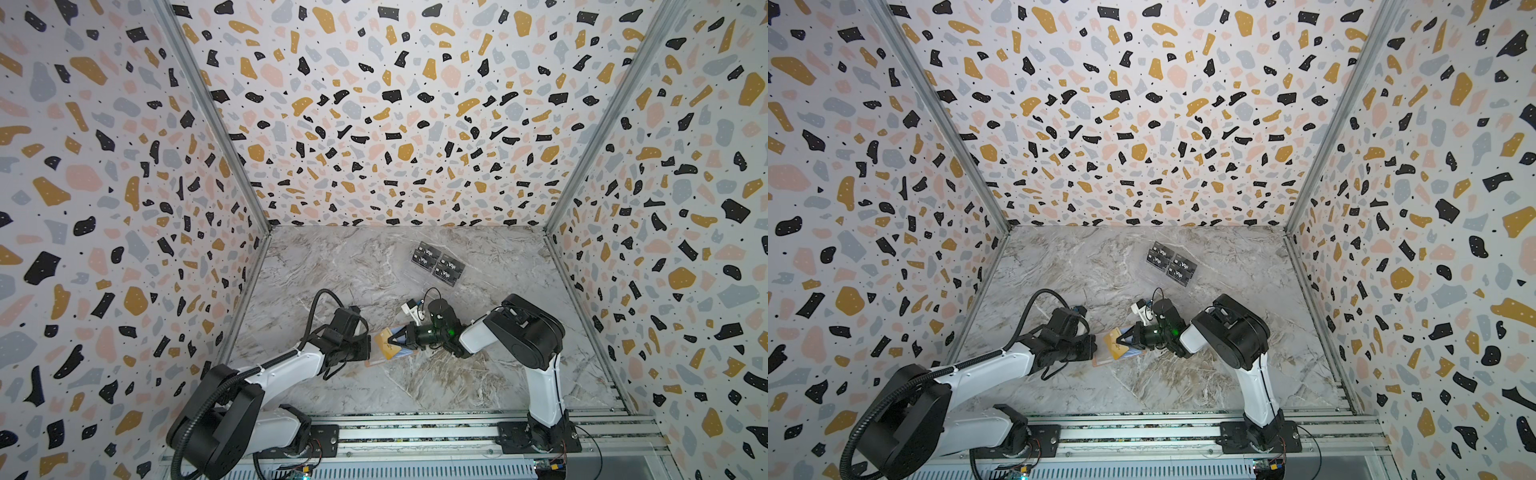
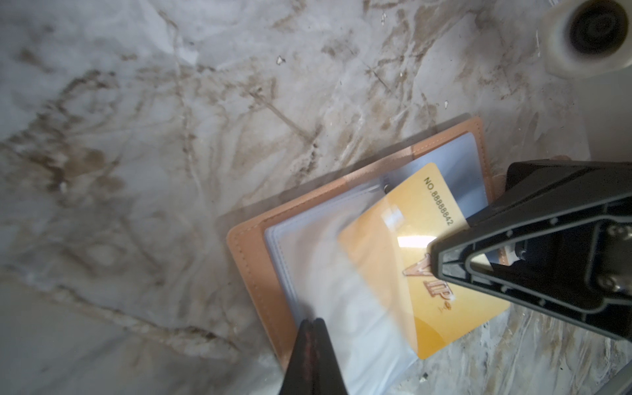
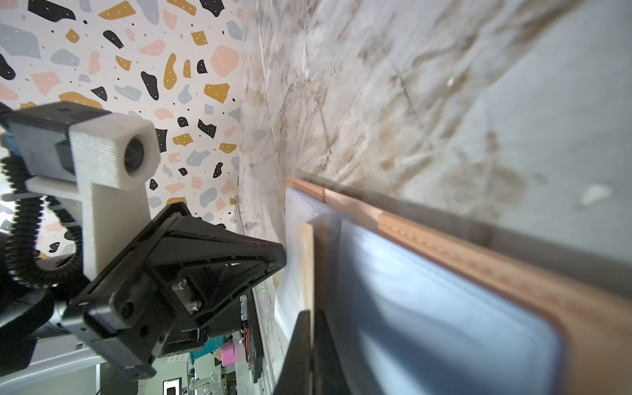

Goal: Insert credit cards into a card holder
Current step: Insert the credit card into the card slot.

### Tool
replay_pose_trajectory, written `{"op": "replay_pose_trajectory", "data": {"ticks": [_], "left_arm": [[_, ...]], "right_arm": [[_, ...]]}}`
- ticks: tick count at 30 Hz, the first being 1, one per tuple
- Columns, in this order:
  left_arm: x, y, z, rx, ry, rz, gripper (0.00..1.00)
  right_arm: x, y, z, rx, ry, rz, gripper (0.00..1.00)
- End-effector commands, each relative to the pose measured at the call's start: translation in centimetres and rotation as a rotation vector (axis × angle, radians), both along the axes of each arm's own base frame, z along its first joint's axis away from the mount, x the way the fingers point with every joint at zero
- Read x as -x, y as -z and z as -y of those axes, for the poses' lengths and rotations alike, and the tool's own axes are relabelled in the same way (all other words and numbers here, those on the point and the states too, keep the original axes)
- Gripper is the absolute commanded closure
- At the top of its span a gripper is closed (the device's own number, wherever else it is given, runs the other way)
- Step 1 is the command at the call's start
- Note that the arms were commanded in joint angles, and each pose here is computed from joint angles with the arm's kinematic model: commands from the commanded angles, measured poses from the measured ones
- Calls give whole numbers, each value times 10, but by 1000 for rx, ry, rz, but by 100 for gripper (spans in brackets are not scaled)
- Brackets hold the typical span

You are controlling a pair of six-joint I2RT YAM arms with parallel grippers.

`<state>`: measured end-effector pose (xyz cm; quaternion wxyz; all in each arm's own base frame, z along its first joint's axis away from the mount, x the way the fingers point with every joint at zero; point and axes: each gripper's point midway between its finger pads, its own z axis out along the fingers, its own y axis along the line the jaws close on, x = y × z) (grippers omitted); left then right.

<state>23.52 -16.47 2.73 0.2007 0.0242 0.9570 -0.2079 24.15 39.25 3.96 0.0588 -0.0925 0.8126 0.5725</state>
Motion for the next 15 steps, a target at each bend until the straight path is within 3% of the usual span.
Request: {"op": "replay_pose_trajectory", "data": {"ticks": [1,15], "left_arm": [[18,13,-6,-18,2,-60,100],[20,15,-6,-11,5,-62,100]], "right_arm": [[-1,0,-2,0,29,0,100],[-1,3,-6,-6,40,-20,100]]}}
